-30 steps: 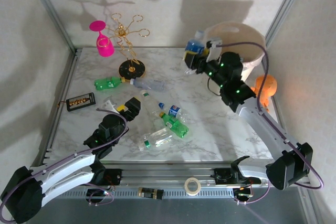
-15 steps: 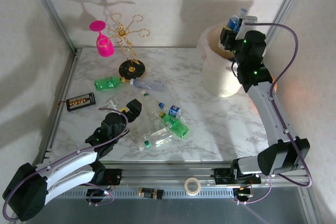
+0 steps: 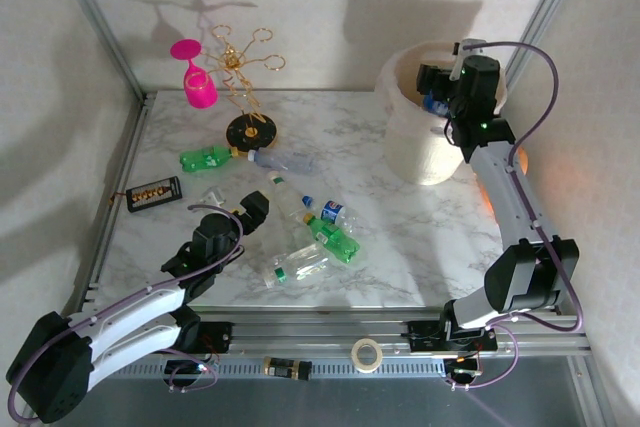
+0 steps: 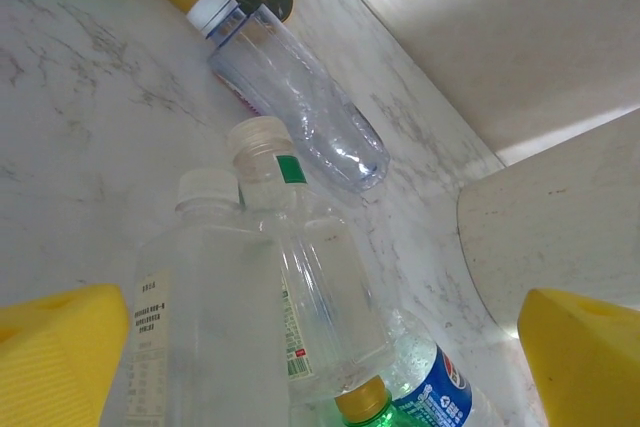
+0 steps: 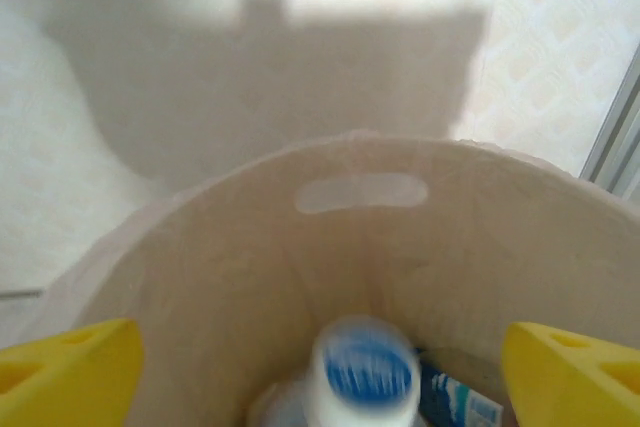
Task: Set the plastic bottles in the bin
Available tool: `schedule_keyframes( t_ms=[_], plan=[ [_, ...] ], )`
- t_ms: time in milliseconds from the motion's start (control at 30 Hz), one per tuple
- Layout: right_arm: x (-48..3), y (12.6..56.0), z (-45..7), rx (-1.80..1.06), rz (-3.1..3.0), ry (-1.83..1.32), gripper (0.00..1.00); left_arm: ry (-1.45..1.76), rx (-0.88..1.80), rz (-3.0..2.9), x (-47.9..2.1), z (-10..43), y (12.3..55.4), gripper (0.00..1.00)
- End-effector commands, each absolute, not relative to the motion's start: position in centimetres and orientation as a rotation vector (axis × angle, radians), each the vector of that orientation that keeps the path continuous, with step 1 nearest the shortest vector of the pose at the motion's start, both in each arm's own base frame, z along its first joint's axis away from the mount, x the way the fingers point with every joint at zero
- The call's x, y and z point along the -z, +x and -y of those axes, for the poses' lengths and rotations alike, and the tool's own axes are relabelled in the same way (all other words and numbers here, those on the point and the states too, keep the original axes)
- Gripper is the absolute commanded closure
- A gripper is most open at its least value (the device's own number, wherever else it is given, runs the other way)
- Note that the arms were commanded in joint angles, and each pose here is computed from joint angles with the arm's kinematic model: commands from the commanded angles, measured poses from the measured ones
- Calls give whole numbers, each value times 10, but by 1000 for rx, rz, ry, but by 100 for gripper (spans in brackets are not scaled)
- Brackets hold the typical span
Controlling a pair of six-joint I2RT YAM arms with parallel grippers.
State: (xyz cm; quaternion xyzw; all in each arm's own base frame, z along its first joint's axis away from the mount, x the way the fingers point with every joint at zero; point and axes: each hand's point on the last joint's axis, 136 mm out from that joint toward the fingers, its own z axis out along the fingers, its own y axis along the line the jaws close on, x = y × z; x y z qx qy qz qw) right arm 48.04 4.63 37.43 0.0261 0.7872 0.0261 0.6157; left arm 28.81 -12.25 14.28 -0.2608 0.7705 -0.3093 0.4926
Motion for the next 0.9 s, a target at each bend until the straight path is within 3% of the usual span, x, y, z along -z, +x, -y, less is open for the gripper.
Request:
schedule_keyframes(
  t_ms=[0,400,667,867],
  plan=[
    [-422,465,-47,-89,-1710,52,1,-641,756,-1858,-151,121,291,0],
    [-467,393,-95,-390,-1546,-74,1,-652,677,-1853,-171,100,326,0],
    [-422,359,-179,-666,-1555,-230,1,-610,621,-1949,-193,77,382,0],
    [-379,335,-226,-782,-1573,-309,1,-458,372,-2100,-194,47,424,0]
  ],
)
